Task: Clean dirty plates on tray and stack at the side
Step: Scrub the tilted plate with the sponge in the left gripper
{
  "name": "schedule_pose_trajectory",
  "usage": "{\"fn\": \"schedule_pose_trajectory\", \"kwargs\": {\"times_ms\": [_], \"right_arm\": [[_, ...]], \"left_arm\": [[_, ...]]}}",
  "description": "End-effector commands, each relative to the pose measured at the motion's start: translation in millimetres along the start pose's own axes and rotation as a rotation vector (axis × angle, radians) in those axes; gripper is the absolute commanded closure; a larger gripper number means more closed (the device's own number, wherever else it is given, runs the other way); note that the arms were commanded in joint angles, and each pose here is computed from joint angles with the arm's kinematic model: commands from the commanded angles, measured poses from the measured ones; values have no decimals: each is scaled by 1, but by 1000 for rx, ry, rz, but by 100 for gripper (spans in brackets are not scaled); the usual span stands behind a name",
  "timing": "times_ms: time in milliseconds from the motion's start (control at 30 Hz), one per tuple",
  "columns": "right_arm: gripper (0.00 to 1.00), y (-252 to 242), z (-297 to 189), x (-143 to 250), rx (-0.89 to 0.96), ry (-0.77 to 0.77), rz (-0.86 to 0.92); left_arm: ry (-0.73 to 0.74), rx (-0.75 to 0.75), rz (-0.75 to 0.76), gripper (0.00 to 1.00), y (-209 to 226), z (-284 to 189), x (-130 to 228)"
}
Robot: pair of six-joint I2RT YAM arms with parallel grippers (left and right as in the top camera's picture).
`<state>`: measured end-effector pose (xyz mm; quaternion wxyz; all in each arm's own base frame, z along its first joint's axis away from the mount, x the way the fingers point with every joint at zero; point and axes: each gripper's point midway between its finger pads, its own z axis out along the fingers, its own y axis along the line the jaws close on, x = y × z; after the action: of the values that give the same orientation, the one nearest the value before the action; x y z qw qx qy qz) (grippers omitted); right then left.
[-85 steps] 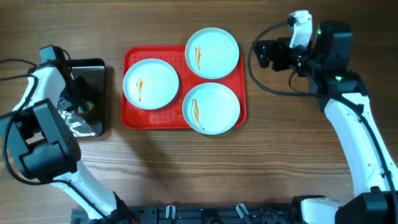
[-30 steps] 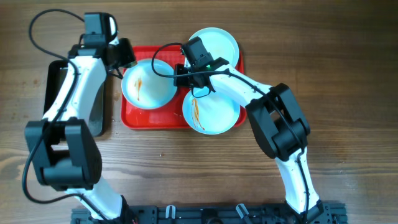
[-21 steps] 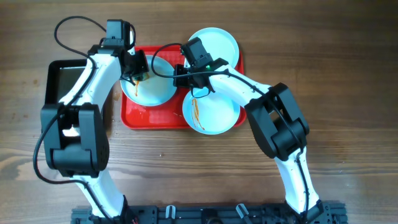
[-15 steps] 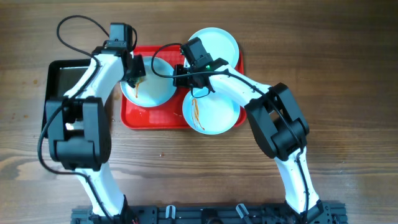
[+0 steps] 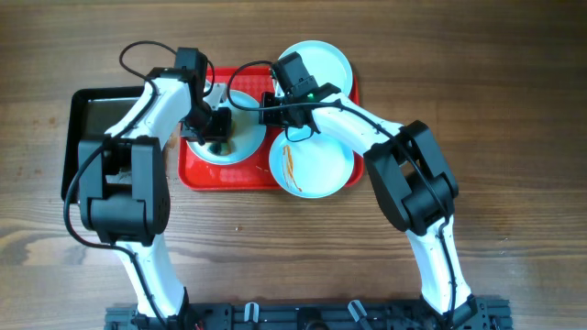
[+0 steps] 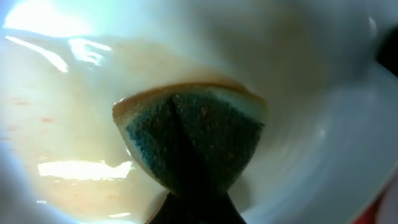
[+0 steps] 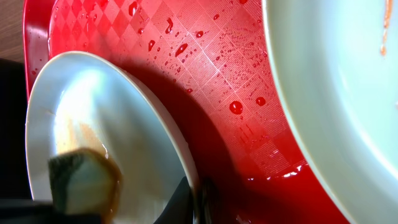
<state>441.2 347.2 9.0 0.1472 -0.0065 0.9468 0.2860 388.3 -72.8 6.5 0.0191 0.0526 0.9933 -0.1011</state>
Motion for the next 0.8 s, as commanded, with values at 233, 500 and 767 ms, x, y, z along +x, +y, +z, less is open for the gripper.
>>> {"fn": "schedule_pose_trajectory", "kwargs": {"times_ms": [233,500,767], "right_arm": [[95,-5,8,1,-6,14,35],[95,-7,8,-1,-4,12,40],[95,-7,7,-1,-4,11,40]], "left_arm": [[-337,-142,-374,96,27,12,-75],[-286,-359,-474,96,62,8,-47],[44,208,-104,96,-42,23,5]]}}
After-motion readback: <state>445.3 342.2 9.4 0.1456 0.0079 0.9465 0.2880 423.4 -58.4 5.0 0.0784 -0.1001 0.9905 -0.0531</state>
